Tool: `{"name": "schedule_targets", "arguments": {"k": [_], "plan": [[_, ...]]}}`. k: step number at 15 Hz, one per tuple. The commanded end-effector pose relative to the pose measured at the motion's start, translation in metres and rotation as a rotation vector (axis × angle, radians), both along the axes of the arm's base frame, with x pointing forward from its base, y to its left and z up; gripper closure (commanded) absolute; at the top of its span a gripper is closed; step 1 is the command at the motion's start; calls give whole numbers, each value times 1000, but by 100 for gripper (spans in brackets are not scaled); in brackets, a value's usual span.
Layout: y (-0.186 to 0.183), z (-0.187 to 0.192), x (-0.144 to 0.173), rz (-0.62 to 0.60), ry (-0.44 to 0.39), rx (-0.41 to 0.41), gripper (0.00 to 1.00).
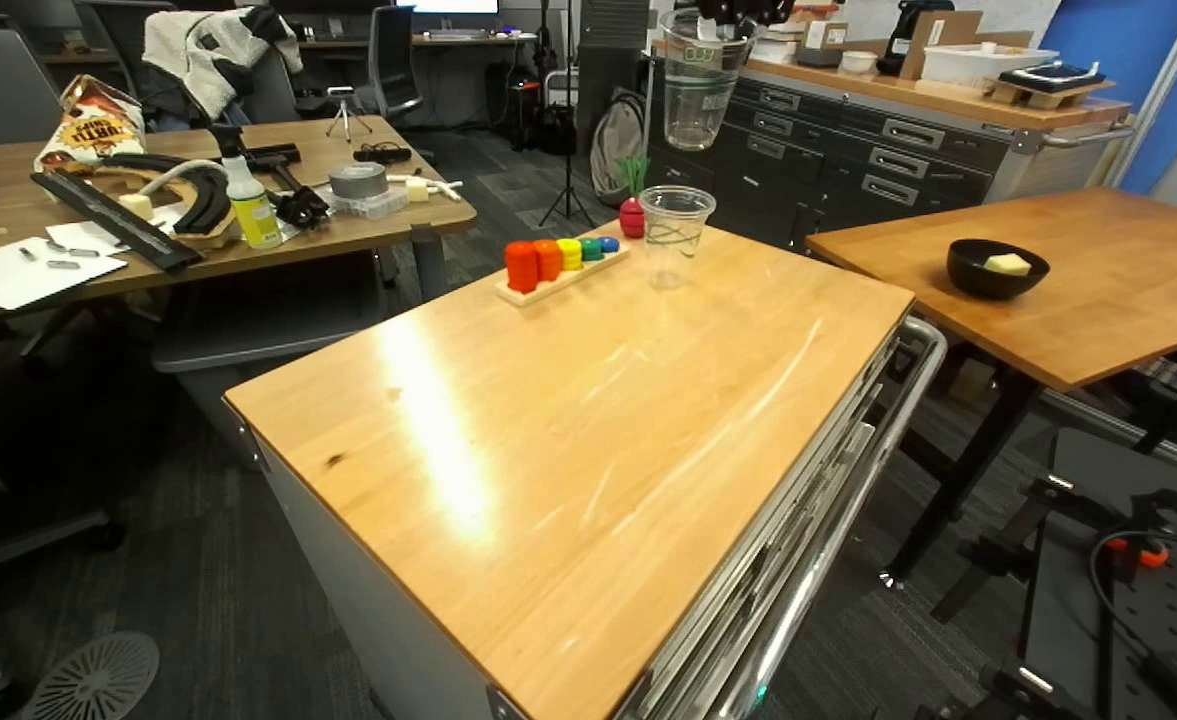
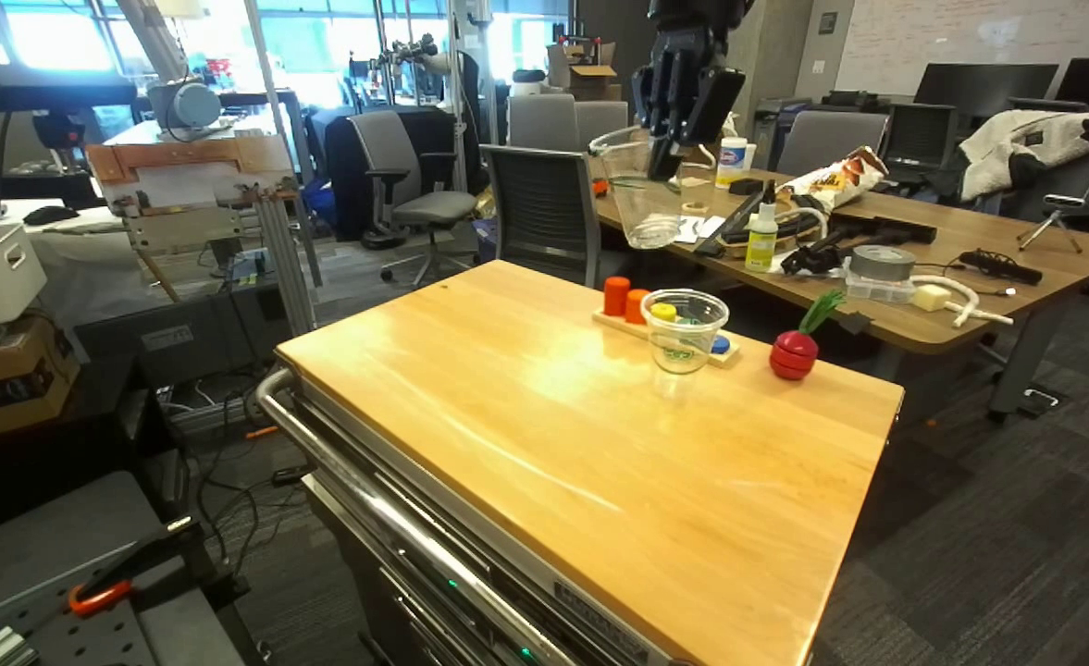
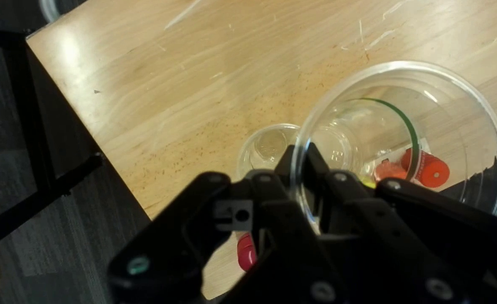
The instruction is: Pick up the two cups and stack them with the third cup
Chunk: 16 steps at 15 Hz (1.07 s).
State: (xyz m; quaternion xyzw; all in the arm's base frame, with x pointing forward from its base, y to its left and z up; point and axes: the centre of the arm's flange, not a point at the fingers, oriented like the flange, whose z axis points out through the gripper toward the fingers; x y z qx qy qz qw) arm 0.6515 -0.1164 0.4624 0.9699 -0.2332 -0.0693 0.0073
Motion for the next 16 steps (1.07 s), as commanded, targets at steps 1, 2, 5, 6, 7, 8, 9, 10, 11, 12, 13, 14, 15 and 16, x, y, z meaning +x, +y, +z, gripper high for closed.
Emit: {"name": "schedule_targets", "arguments": {"k": [1,2,5,6,7,8,9,10,11,12,13,14,15,16], "plan": [[-15,-11,28,13,13,8,98],[-19,-19,31,15,11,3,98],[-31,-38,37,18,13,3,98],[-34,-42,40,14,17,12,98],[-37,-45,41,14,22,17,98],[-40,-47,43,12,22,18,98],[-43,-49,43,13,23,22,98],[-45,-50,45,15,24,25,98],[-46,-51,46,17,22,29,98],[-48,-51,47,20,20,31,98],[-49,-51,47,15,19,43,98],[-49,-52,47,15,18,52,98],[-48,-53,47,18,16,57,98],[-48,-53,46,22,15,61,98]]}}
